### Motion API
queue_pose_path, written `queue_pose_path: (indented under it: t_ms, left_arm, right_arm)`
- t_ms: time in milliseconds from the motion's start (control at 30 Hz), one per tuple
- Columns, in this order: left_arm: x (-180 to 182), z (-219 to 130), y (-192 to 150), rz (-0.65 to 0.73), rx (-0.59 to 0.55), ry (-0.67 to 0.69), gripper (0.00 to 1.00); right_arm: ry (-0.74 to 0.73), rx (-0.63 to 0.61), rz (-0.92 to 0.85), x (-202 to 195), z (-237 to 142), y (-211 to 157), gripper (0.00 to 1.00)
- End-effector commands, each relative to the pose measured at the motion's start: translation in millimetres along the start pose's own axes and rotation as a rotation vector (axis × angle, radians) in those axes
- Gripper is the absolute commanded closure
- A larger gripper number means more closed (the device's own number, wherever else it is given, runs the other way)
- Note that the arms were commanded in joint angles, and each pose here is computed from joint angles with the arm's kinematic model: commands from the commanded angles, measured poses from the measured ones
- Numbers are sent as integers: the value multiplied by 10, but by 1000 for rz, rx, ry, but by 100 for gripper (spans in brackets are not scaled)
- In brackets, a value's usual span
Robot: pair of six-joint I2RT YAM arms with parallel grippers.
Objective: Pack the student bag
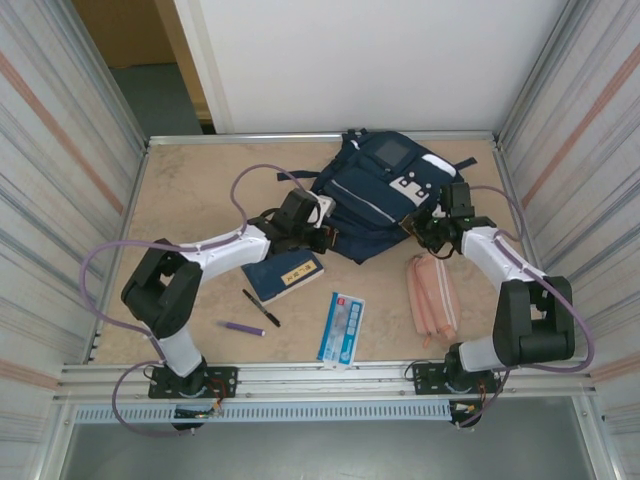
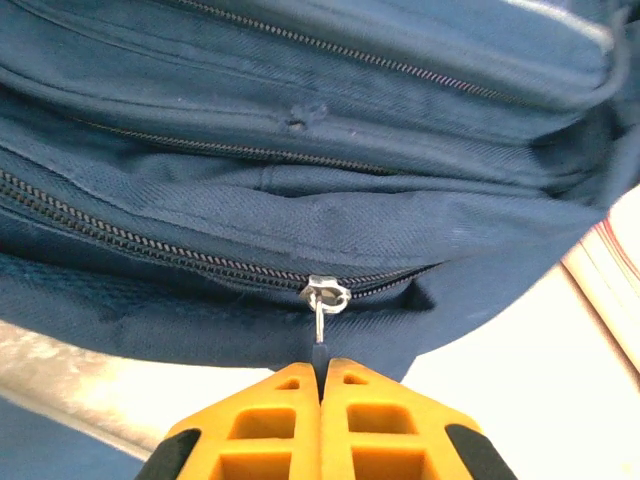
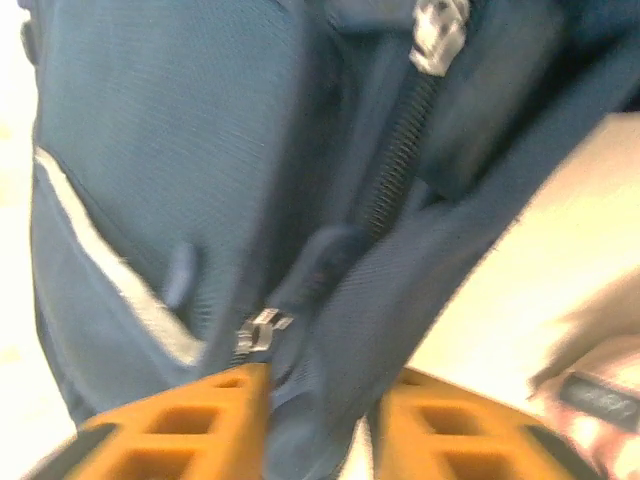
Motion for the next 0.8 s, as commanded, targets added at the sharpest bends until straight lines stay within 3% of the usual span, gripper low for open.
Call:
queue_pose_path:
  t_ms: [0,133,233,400,567,700,767]
  left_arm:
    - [-205,-11,72,47,-10,-69,100]
    - [-381,10,50,68,5,-99,100]
    - [-556,11,17,84,10,-138,100]
    - [-853,-5,9,118,2,-234,100]
    - [-997,-25,7,150,-12,-266,100]
    - [-937,-33,9,140,-10,-230,100]
    - [-888,-57,6,129,-26,-230,100]
  right_arm:
    - [-6,22,-28,-21,-97,114,55]
    - [-110,40,216,-106,-280,-110,43]
    - [-81,70,371,50,-296,-417,42]
    - [-24,46,418,302,-201,-616,38]
    - [6,123,401,517,53,-577,38]
    - [-45,179,399,568,248,-734,42]
    - [-86,194,389,523,327,-791,50]
Point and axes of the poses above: each hand's point on the last joint's axis, 136 mm out from that joint toward the fingers, its own z axis out along the fingers, its own x axis along the line the jaws close on, y = z × x, the point moved 5 cm from there along -z, back along the fingers, and after that the axes turned 12 degrees about -z, right-handed, at the moved point
